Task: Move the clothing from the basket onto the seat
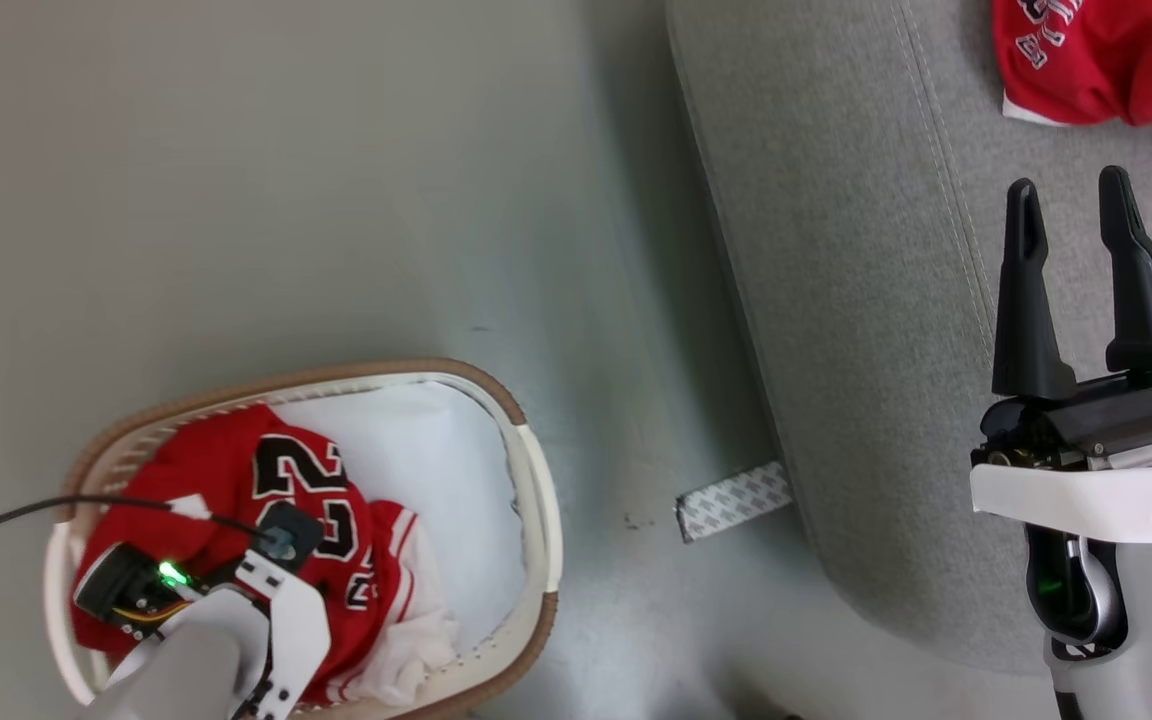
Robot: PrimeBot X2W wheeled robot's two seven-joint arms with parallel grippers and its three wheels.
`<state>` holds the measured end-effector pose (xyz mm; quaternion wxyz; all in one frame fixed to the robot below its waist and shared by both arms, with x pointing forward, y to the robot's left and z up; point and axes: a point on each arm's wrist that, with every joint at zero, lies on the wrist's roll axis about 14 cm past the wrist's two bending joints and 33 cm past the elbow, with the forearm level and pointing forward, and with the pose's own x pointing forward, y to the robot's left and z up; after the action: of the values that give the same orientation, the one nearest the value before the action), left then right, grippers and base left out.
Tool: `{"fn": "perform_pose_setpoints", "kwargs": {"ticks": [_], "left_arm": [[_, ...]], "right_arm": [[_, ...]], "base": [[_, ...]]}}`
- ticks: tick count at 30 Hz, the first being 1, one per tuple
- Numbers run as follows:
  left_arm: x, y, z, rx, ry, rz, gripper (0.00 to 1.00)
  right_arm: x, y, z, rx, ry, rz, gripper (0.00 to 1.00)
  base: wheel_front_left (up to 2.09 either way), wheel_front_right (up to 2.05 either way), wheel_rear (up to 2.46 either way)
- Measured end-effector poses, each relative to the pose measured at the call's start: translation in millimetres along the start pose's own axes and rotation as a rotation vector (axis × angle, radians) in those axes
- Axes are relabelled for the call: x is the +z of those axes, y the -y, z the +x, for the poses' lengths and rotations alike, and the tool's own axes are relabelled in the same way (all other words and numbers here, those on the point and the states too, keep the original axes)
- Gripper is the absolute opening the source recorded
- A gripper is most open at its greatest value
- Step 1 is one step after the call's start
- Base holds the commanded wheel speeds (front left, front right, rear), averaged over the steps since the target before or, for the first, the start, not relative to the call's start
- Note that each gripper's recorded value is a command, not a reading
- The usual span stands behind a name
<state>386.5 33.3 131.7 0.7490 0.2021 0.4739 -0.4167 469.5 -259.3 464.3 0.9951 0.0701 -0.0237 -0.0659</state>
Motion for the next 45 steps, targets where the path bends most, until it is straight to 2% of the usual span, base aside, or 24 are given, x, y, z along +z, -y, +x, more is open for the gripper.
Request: {"fn": "perform_pose_setpoints", "kwargs": {"ticks": [5, 12, 13, 14, 15, 16, 21, 28, 36, 45], "left_arm": [[-17.2, 14.1, 18.2, -0.067, -0.11, 0.113, 1.0], [-26.0, 26.2, 33.0, -0.114, -0.176, 0.146, 1.0], [-25.8, 28.0, 34.1, -0.117, -0.178, 0.135, 0.93], [-25.3, 29.4, 35.0, -0.121, -0.176, 0.125, 0.48], [-24.7, 30.3, 35.5, -0.123, -0.173, 0.126, 0.11], [-23.5, 31.2, 35.8, -0.125, -0.167, 0.126, 0.0], [-10.4, 36.4, 28.8, -0.124, -0.12, 0.103, 0.0], [31.0, 55.2, -6.2, -0.105, 0.04, 0.06, 0.0], [75.7, 68.3, -70.0, -0.024, 0.259, -0.009, 0.0], [132.2, 63.6, -151.9, 0.105, 0.542, -0.059, 0.0]], "right_arm": [[-11.2, 11.5, -1.5, -0.034, -0.03, 0.007, 1.0], [-17.1, 20.1, -2.2, -0.057, -0.049, 0.002, 1.0], [-17.7, 20.5, -2.5, -0.059, -0.051, 0.004, 1.0], [-18.4, 20.6, -2.7, -0.059, -0.053, 0.005, 1.0], [-18.7, 20.8, -2.8, -0.06, -0.054, 0.004, 1.0], [-19.2, 21.1, -3.0, -0.061, -0.056, 0.005, 1.0], [-13.2, 21.7, -3.7, -0.065, -0.042, 0.012, 1.0], [22.6, 11.3, -7.5, -0.035, 0.04, 0.003, 1.0], [61.8, -7.3, -32.0, 0.012, 0.121, 0.034, 1.0], [97.8, -31.7, -63.2, 0.108, 0.199, 0.08, 1.0]], "base": [[0.0, 0.0, 0.0], [0.0, 0.0, 0.0], [0.0, 0.0, 0.0], [0.0, 0.0, 0.0], [0.0, 0.0, 0.0], [0.0, 0.0, 0.0], [0.0, 0.0, 0.0], [0.0, 0.0, 0.0], [0.0, 0.0, 0.0], [0.0, 0.0, 0.0]]}}
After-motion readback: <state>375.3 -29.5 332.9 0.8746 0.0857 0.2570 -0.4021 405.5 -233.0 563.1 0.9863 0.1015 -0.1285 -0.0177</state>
